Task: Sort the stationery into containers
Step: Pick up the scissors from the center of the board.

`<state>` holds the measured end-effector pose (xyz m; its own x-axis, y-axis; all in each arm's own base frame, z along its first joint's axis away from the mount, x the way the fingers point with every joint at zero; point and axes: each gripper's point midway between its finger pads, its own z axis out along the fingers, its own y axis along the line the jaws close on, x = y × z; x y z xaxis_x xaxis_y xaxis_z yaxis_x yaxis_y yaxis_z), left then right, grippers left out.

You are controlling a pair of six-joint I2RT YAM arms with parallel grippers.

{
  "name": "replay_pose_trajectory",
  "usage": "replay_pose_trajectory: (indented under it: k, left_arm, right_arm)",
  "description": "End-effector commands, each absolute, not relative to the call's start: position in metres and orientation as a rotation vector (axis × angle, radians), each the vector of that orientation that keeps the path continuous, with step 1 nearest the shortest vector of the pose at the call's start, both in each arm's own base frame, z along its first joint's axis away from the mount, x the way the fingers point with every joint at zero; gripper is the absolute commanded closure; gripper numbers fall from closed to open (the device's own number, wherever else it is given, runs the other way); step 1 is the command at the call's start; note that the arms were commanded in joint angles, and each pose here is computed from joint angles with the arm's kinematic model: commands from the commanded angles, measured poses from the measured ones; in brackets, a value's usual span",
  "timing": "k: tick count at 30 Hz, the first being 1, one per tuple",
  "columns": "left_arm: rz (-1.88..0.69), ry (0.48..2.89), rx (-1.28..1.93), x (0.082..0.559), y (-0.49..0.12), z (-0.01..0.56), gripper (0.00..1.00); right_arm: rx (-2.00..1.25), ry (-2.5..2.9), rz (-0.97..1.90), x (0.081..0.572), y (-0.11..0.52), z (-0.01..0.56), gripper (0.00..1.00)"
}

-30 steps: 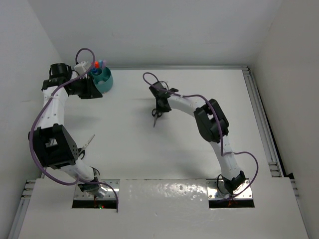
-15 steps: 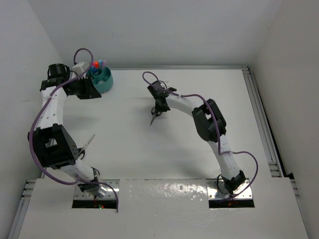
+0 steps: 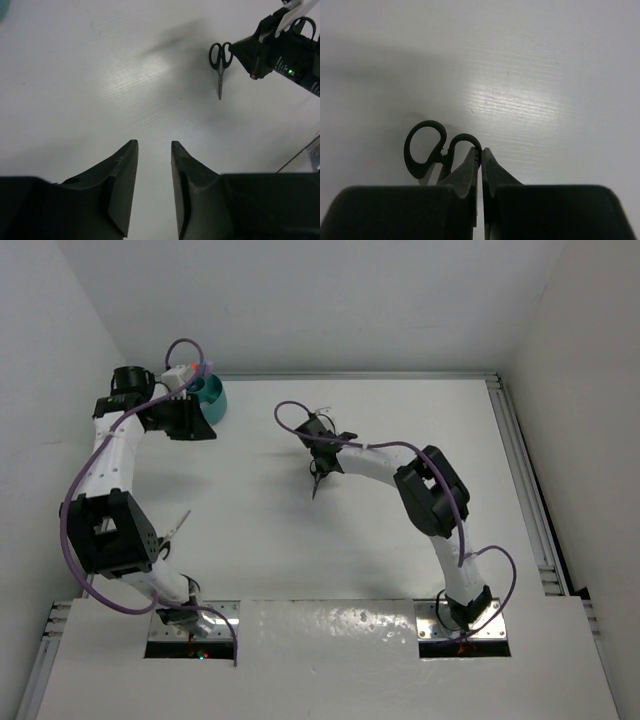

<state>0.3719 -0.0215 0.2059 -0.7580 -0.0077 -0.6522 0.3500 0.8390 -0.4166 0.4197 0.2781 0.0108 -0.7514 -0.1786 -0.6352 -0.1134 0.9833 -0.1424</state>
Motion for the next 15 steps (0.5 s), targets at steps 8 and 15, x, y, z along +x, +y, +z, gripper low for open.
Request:
replay_pose_trajectory:
  k: [8, 15]
  left_arm:
    - [-0.992, 2.192, 0.668, 0.355, -0.127, 0.235, 0.57]
    - [-1.075, 2.125, 0.756, 0.355, -0.157, 0.245, 0.55]
  right_arm:
    - [-0.328, 1.929, 0.137, 0.433, 0.351, 0.182, 1.0]
    - [-0.383, 1.785, 0.378, 0.41, 0.394, 0.239, 1.0]
